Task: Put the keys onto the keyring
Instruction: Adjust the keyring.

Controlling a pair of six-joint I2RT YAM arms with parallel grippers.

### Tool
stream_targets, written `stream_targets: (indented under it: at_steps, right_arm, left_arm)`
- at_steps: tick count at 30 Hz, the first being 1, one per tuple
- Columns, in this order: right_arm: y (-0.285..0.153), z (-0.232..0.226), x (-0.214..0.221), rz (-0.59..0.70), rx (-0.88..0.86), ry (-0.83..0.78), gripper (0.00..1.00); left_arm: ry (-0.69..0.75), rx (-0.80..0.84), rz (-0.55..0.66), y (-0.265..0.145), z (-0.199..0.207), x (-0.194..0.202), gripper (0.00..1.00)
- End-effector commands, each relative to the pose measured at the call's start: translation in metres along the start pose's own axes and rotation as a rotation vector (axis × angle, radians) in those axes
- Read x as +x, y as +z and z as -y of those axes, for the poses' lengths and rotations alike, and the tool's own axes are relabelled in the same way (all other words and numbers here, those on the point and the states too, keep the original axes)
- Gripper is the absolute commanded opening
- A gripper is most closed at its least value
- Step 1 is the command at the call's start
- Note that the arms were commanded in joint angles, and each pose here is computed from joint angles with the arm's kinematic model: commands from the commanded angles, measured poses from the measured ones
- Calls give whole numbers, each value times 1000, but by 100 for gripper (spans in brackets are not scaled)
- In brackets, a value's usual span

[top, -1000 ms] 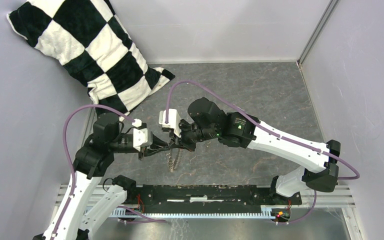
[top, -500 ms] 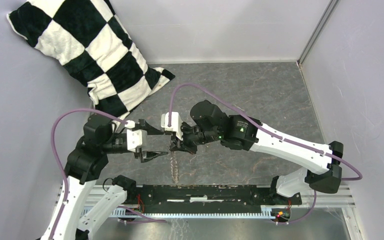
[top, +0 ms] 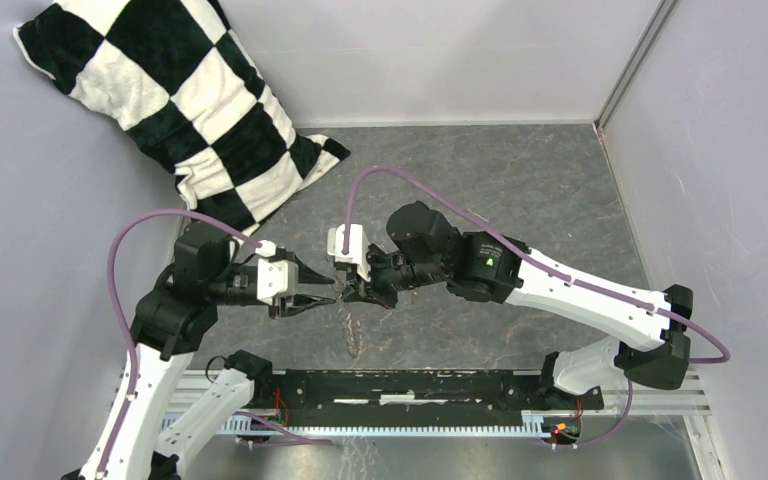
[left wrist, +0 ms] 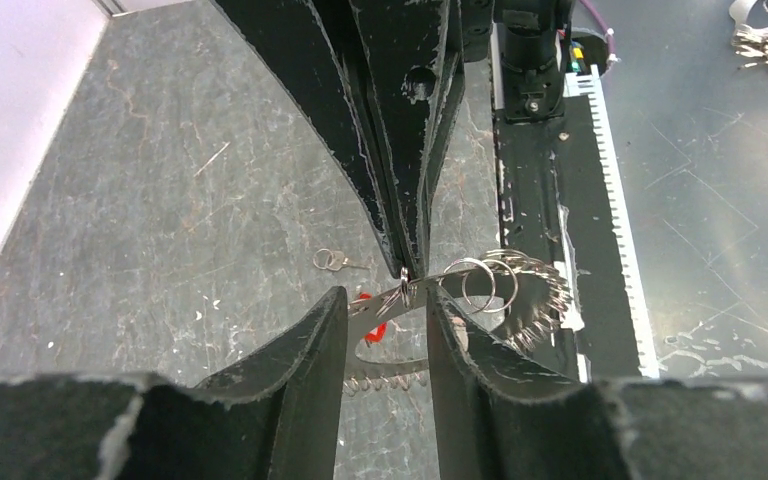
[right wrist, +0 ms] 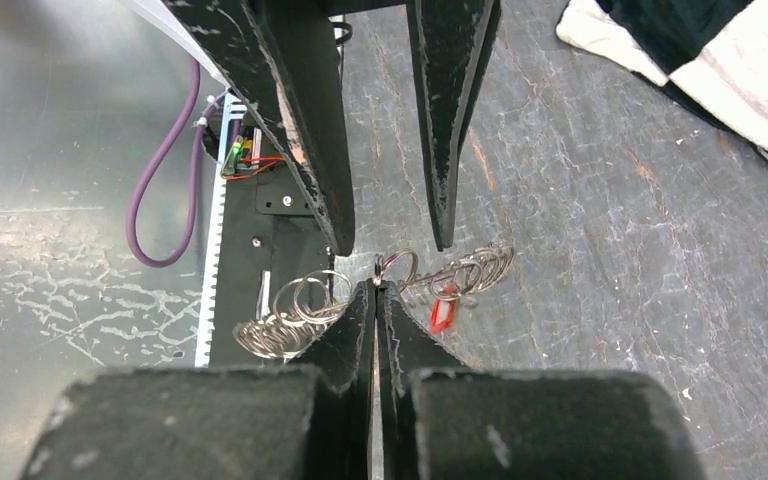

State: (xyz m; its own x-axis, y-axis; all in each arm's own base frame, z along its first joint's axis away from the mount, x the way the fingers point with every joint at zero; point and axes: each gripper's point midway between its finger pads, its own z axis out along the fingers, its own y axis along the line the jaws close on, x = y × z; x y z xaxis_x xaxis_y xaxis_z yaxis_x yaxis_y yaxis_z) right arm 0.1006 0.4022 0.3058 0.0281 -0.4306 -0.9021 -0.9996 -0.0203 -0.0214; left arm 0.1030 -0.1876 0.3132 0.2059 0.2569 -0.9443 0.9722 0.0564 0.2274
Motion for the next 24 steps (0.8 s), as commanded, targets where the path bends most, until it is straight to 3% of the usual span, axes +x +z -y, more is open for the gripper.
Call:
stream_targets:
  at_steps: [1,7,11,14,24]
  right_arm:
    - [-11,-3,-33,105,3,-34,1]
    - [-11,-1,-35,110,10,-36,1]
    - [-10,-2,-36,117,1,-37,1]
    - [-9,-5,-36,120,-19,-40,1]
    - [-13,-19,-36,152,-83,-44,1]
  left_arm:
    - [49,47,16,0,5,-6,40]
    - [17,80,-16,2,11,6,29]
    - [-1,96,-21,3,13,11,28]
    - [41,65,-43,2,6,14,43]
    - [227,-23,-90,-6,-8,16,47]
